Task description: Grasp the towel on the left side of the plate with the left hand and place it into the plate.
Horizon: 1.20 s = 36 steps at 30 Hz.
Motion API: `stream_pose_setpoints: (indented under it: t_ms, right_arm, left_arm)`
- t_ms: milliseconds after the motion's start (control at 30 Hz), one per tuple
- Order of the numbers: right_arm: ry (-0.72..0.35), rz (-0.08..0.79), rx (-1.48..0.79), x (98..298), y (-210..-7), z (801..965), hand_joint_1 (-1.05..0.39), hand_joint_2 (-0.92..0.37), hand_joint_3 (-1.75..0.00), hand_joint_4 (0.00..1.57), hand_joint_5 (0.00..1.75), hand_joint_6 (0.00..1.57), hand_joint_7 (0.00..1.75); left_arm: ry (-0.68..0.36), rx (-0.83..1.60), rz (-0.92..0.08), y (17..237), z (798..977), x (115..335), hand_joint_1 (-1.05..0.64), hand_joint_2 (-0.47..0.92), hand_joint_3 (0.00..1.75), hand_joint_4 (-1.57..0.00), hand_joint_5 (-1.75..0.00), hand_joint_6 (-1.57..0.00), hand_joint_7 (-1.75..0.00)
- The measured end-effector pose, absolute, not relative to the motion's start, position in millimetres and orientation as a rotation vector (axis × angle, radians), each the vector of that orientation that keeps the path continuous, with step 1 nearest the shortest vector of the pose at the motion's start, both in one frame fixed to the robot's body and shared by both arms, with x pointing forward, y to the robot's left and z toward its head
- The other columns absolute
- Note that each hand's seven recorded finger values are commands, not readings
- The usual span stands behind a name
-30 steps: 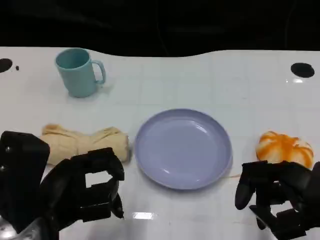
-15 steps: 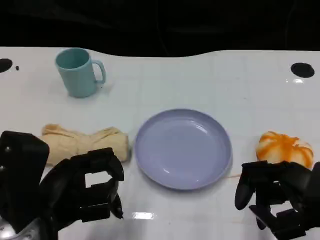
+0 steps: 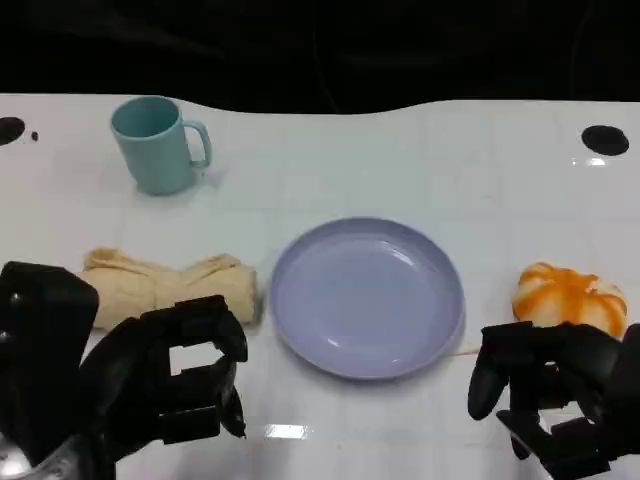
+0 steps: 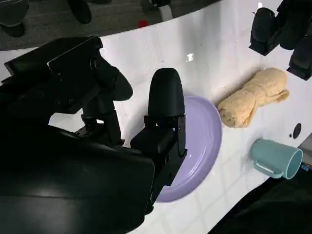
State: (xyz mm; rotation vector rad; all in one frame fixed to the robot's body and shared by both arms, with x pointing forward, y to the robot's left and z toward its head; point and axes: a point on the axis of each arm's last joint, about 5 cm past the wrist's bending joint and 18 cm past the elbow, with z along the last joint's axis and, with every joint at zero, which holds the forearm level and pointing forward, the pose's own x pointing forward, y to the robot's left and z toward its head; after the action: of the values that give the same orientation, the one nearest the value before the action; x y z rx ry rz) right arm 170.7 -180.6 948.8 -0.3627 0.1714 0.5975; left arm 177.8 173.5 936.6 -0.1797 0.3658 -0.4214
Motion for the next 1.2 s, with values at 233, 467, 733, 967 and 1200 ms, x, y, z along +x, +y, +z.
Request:
stream_pose_setpoints:
  t_ms: [233,467,733,967,1200]
  right_arm:
    - [0.171,0.598,-0.363,170.7,-180.3,948.7,0.05,-0.59,-1.06,0.70,1.67,0.69,1.42]
    - [0.171,0.600,-0.364,170.8,-179.6,948.6,0.04,-0.58,-1.08,0.70,1.67,0.70,1.42]
    - [0.165,0.598,-0.366,171.3,-178.8,949.4,0.04,-0.59,-1.07,0.70,1.67,0.70,1.42]
    - [0.166,0.595,-0.367,171.0,-178.5,950.6,0.04,-0.59,-1.06,0.70,1.67,0.69,1.41]
    - [0.172,0.592,-0.365,170.6,-178.3,950.8,0.05,-0.60,-1.05,0.70,1.68,0.69,1.42]
  left_arm:
    - [0.294,-0.148,-0.378,174.2,938.3,178.1,-0.10,0.53,1.17,-0.61,-1.47,-0.66,-1.08]
    - [0.160,0.032,-0.309,174.7,942.0,178.4,-0.22,0.85,0.44,-0.50,-0.92,-0.73,-0.24]
    - [0.008,0.401,-0.290,186.4,949.1,185.6,-0.48,0.92,0.15,-0.21,-0.62,-0.46,-0.01]
    - [-0.068,0.861,-0.282,188.3,966.5,203.1,-0.56,0.92,0.03,-0.24,-0.39,-0.37,0.00]
    - [-0.050,1.165,-0.307,176.6,964.9,222.7,-0.57,0.89,0.00,-0.22,-0.32,-0.30,0.00]
